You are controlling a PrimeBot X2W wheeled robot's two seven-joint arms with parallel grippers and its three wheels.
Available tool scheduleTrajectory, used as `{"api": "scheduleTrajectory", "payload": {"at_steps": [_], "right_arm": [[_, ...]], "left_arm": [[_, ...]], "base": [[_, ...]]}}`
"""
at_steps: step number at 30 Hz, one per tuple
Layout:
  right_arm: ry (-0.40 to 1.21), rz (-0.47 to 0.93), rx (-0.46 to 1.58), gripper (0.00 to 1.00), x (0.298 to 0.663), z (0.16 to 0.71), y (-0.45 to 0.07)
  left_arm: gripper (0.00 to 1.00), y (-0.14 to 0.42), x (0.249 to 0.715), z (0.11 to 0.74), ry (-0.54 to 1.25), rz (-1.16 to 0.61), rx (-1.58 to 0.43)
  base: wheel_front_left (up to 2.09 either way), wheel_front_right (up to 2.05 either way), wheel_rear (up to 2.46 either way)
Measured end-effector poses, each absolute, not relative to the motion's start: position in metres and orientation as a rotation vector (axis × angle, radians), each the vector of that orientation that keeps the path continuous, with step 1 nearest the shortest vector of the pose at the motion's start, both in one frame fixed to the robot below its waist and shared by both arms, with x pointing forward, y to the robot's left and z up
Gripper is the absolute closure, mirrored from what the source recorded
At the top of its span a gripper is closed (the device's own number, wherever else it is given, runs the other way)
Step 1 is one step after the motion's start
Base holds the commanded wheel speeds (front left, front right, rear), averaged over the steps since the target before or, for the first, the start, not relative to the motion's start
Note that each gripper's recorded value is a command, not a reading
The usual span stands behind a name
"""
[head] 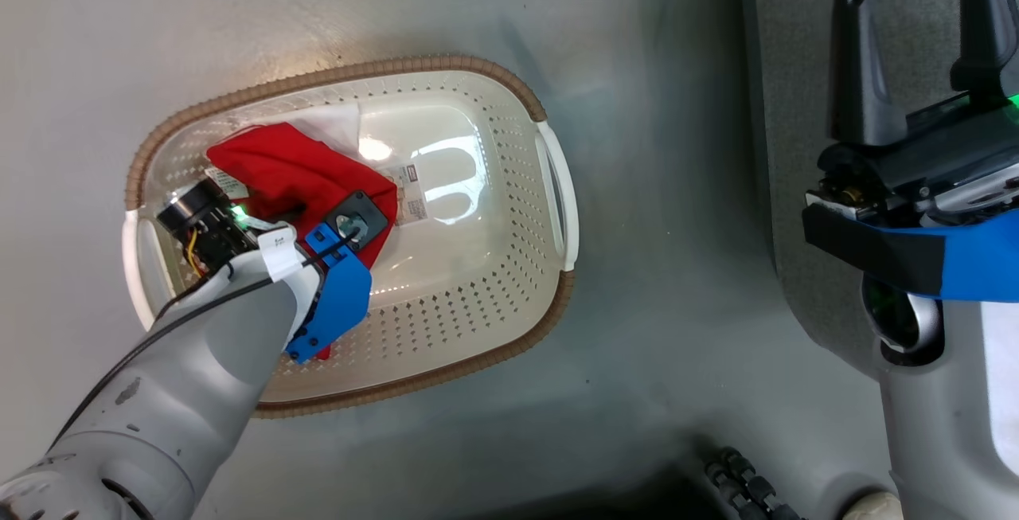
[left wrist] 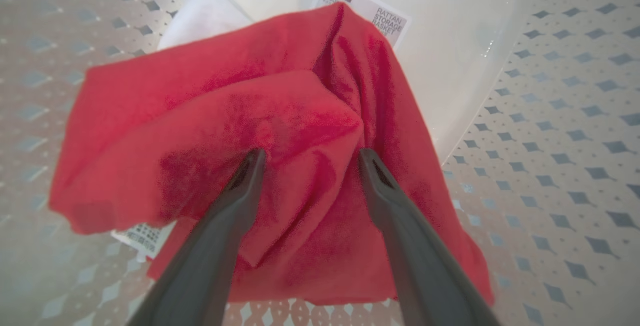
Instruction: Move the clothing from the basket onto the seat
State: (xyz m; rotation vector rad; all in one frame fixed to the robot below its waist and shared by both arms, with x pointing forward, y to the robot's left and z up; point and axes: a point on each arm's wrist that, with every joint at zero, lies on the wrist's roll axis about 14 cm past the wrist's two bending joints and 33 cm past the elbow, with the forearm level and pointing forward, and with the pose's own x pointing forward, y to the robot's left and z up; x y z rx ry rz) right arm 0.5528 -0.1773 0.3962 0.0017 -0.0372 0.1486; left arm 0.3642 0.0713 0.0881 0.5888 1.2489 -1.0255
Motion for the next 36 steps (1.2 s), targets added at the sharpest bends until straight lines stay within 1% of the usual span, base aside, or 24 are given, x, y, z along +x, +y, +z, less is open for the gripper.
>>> {"api": "scheduleTrajectory", "payload": {"at_steps": [4,14,21,22,23,29,36], "right_arm": [[-0.034,0.136,-0.011,0.00,0.553,0.389,-0.182],[-0.003,0.121,-0.034,0.00,0.547,0.364,-0.186],[-0.006,0.115,-0.054,0.00,0.544,0.364,-0.187],[-0.007,0.114,-0.055,0.00,0.544,0.364,-0.187],[-0.008,0.113,-0.055,0.00,0.544,0.364,-0.187],[-0.019,0.113,-0.053,0.00,0.545,0.369,-0.186],[-0.056,0.106,-0.043,0.00,0.547,0.390,-0.186]], "left_arm": [[0.00,0.077,0.360,0.074,1.293,-1.037,0.626],[0.00,0.080,0.359,0.040,1.315,-1.092,0.695],[0.00,0.081,0.357,0.031,1.315,-1.116,0.723],[0.67,0.081,0.357,0.031,1.311,-1.120,0.731],[1.00,0.080,0.358,0.031,1.306,-1.123,0.735],[1.00,0.069,0.364,0.040,1.252,-1.136,0.716],[1.00,0.041,0.371,0.075,1.117,-1.139,0.586]], "base": [[0.00,0.00,0.00],[0.00,0.00,0.00],[0.00,0.00,0.00],[0.00,0.00,0.00],[0.00,0.00,0.00],[0.00,0.00,0.00],[0.00,0.00,0.00]]}}
